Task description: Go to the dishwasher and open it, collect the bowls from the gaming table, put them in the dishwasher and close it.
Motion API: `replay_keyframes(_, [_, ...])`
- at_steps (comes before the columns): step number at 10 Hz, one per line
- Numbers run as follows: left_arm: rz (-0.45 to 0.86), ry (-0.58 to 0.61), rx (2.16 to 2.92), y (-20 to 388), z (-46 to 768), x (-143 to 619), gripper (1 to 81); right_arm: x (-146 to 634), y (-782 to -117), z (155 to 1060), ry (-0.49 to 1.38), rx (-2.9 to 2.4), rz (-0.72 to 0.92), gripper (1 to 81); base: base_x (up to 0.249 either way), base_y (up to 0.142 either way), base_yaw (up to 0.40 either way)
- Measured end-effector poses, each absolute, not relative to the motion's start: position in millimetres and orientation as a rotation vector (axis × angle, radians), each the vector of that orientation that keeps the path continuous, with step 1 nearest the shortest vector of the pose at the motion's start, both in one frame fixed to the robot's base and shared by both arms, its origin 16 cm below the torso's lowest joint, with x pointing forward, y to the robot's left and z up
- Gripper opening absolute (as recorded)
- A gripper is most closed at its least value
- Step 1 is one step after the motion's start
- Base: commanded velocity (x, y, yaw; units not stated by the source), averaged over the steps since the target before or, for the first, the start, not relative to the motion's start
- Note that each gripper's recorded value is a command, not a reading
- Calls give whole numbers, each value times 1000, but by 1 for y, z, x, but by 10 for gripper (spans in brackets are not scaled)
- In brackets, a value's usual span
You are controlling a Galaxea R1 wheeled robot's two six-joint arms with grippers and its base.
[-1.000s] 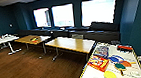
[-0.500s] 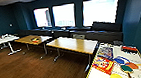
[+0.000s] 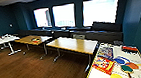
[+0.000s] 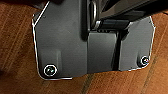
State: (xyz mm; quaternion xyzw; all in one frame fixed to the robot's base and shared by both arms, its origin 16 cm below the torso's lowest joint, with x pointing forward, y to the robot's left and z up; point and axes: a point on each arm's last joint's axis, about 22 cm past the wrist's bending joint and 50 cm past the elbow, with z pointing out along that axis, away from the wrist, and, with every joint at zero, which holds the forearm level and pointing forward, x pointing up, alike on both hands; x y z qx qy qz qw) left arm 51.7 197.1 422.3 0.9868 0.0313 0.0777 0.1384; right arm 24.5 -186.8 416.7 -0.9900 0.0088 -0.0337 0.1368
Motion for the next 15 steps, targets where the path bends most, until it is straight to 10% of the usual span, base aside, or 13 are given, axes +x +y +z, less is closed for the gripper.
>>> replay_keyframes(15, [230, 91, 2853, 197, 423, 55, 811, 25, -185, 417, 24, -2863, -99, 811, -9, -7, -43])
